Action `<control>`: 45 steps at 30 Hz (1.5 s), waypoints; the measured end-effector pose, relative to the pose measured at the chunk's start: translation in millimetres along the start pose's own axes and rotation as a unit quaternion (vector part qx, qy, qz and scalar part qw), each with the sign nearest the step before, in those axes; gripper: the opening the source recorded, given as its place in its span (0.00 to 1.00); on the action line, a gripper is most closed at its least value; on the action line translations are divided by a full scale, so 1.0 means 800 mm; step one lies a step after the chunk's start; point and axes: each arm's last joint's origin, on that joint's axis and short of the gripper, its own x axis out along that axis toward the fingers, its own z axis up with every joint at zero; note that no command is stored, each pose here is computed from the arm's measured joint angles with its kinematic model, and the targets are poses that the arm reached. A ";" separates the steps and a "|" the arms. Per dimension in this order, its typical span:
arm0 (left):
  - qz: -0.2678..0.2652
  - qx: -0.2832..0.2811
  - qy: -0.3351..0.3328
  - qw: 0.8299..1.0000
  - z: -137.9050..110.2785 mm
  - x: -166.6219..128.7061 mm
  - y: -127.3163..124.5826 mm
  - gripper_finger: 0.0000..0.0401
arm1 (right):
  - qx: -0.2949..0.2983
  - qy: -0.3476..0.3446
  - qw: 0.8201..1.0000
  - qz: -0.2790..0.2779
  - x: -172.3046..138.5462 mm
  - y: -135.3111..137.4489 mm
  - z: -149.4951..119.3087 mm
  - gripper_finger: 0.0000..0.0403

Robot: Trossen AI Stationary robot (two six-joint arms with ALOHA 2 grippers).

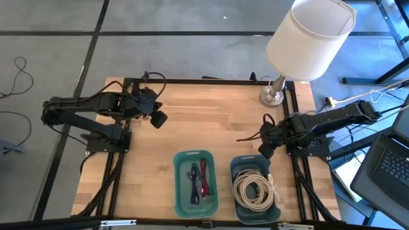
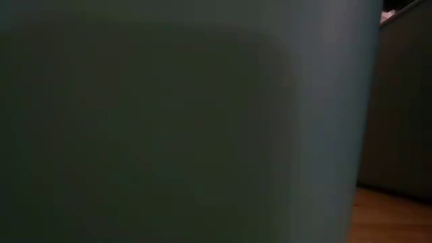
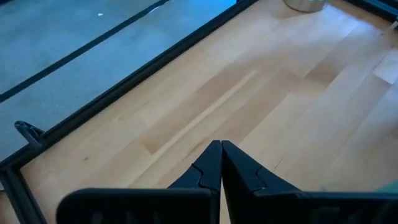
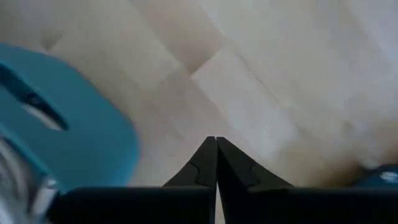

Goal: Pick and place USB-C Cables
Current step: Adjust the bins, then return to Home Position

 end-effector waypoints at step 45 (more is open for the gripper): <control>0.006 0.018 0.019 1.000 -0.004 0.000 0.003 0.01 | 0.070 -0.003 0.993 -0.091 0.011 0.012 -0.045 0.00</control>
